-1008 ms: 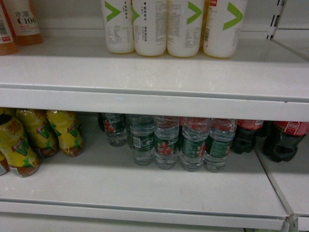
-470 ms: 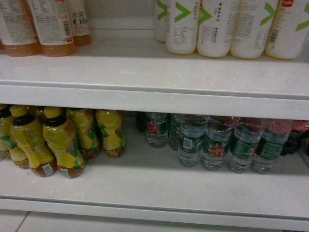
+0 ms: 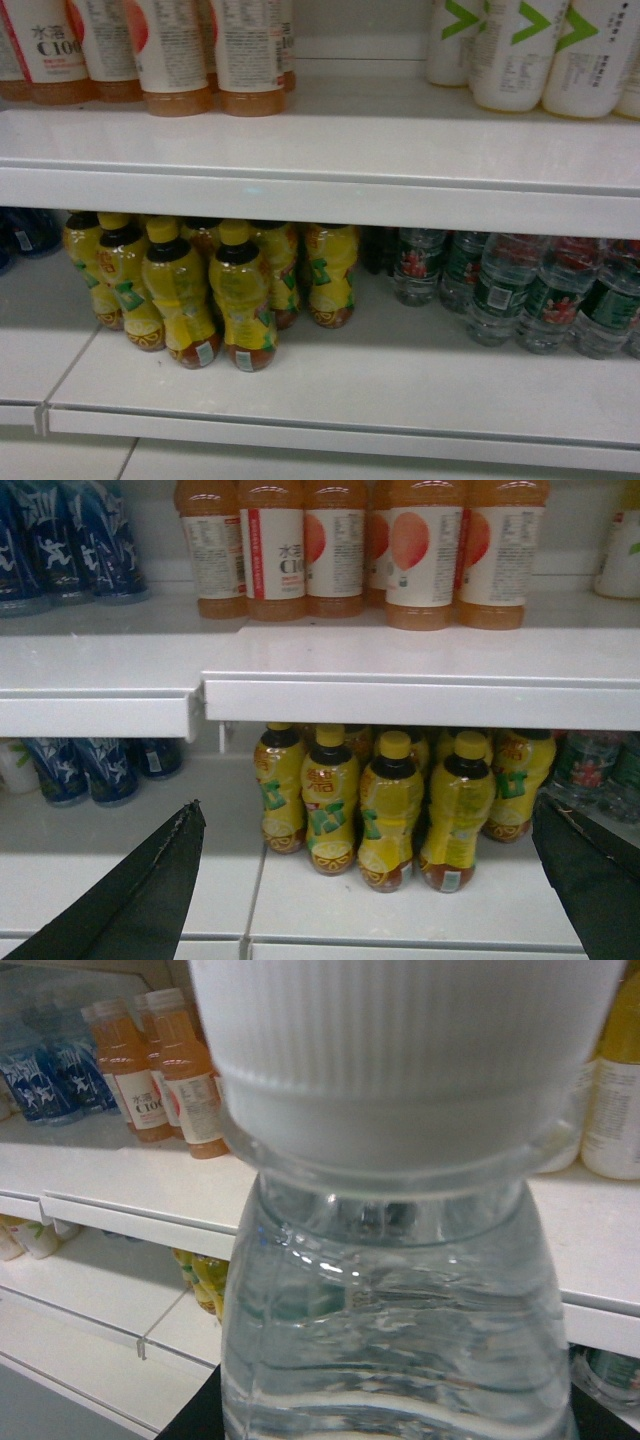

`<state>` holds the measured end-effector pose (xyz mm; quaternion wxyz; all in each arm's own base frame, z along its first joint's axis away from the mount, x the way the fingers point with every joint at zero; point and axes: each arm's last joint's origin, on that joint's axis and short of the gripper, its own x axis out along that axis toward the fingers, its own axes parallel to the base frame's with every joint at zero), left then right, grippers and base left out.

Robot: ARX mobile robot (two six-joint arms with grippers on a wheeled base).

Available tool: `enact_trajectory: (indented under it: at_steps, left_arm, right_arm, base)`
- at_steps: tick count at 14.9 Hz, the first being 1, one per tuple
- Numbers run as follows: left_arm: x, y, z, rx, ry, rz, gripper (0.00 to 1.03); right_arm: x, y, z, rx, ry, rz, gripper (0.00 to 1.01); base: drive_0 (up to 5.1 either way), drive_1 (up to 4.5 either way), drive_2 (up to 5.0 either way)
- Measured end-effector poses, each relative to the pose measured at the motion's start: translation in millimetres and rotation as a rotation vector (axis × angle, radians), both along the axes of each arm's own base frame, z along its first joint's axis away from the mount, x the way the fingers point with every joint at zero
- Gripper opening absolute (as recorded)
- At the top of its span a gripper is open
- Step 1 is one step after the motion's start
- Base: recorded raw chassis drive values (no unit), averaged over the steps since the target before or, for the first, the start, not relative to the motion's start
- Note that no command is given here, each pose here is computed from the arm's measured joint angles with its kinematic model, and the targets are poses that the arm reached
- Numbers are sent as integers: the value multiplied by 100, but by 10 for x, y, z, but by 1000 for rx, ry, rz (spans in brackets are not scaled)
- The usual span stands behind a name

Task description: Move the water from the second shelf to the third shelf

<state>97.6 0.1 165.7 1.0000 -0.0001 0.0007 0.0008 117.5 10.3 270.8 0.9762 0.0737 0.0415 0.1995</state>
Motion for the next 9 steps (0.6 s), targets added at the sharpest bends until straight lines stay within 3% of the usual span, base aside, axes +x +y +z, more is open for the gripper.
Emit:
enact_trajectory:
  at_steps: [9]
  left_arm:
    - [0, 0, 0, 0, 0, 0, 98]
  right_arm:
    - [0, 0, 0, 0, 0, 0, 42]
  base:
    - [-479, 244, 244]
